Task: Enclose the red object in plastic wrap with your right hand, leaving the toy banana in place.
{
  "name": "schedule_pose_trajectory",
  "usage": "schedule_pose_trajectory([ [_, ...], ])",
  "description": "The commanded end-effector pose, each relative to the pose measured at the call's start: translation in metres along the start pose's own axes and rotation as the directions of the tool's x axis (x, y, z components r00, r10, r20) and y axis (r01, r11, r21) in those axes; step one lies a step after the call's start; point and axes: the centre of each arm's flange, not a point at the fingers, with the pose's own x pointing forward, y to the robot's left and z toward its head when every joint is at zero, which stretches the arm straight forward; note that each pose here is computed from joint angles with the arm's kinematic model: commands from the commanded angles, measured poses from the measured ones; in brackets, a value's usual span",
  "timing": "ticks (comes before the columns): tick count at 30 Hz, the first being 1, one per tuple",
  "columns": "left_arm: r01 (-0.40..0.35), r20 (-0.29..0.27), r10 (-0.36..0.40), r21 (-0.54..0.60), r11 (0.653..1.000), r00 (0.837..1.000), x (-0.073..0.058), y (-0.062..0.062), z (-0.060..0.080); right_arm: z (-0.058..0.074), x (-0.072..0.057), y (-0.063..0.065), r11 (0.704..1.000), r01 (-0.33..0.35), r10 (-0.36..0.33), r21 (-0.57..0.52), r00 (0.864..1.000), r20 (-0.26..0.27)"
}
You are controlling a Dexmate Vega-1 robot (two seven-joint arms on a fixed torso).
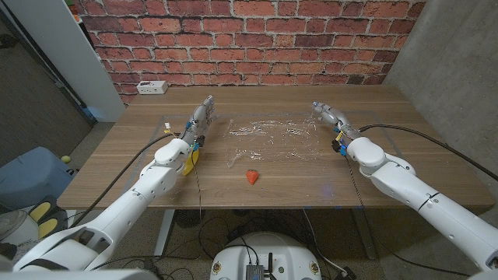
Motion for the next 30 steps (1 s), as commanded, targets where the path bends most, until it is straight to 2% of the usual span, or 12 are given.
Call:
schedule_pose_trajectory([
  [1, 0.014, -0.002, -0.014, 0.009, 1.000, 1.000, -0.006, -0.007, 0.003, 0.022, -0.019, 0.012, 0.988, -0.022, 0.025, -0.151, 1.000, 0.017],
  [9, 0.027, 0.015, -0.027, 0.020, 0.999, 1.000, -0.008, -0.011, 0.004, 0.032, -0.031, 0.017, 0.972, -0.036, 0.044, -0.231, 0.999, 0.029],
  [17, 0.031, 0.012, -0.031, 0.020, 0.999, 0.999, -0.015, -0.015, 0.004, 0.043, -0.048, 0.030, 0.950, -0.044, 0.062, -0.308, 0.997, 0.049],
  [30, 0.041, 0.001, -0.041, 0.032, 0.999, 0.999, -0.026, -0.021, 0.006, 0.059, -0.066, 0.047, 0.900, -0.108, 0.136, -0.422, 0.990, 0.035],
])
